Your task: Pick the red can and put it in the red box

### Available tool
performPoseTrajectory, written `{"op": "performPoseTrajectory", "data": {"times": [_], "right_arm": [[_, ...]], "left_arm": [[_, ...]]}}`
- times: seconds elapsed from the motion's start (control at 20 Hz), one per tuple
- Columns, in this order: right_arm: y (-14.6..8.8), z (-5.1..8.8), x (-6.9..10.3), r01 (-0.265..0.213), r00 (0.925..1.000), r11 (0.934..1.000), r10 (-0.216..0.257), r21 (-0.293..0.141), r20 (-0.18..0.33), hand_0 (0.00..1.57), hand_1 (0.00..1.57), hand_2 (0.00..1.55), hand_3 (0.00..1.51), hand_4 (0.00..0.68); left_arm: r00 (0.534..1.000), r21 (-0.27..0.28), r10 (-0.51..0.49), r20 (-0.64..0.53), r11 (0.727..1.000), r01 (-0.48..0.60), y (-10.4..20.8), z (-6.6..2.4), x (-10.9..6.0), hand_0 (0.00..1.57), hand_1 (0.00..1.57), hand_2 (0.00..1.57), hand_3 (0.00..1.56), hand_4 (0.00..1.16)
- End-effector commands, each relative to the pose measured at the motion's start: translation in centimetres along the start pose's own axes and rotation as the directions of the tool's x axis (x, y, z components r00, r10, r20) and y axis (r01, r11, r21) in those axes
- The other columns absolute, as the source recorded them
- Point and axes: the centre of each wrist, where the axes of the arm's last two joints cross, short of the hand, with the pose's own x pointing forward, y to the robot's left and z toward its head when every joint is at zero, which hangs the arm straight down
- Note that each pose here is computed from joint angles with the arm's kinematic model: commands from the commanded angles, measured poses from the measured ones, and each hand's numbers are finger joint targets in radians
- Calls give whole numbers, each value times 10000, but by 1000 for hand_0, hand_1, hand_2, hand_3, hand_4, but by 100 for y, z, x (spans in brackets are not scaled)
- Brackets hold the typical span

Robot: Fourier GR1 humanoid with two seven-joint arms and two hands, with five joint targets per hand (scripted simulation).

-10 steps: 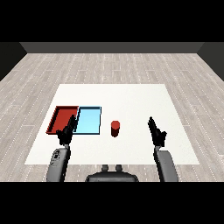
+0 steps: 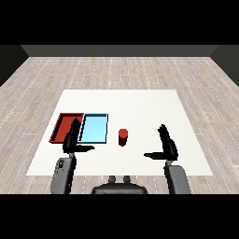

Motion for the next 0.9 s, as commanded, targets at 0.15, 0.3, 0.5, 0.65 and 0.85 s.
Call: {"op": "performPoseTrajectory", "data": {"times": [0.15,0.3,0.5,0.65,0.85], "right_arm": [[-57,389,-49,509,9896,9980,-555,384,1324,0,0,0,0,0],[-122,255,32,330,9863,9982,-406,502,1597,0,0,0,0,0],[-75,303,61,309,9885,9989,-359,359,1470,0,0,0,0,0],[-157,235,-66,419,9868,9980,-487,473,1547,0,0,0,0,0],[74,-42,-255,659,9906,9971,-699,373,1173,0,0,0,0,0]], "left_arm": [[9787,-57,609,1960,9981,-610,-19,-19,-55,0,0,0,0,0],[9811,-97,665,1820,9978,-659,24,162,-76,0,0,0,0,0],[9726,-25,649,2232,9978,-660,27,110,-155,0,0,0,0,0],[9811,-136,560,1853,9984,-544,-233,180,-248,0,0,0,0,0],[9713,-105,897,2203,9959,-896,-40,57,-11,0,0,0,0,0]]}}
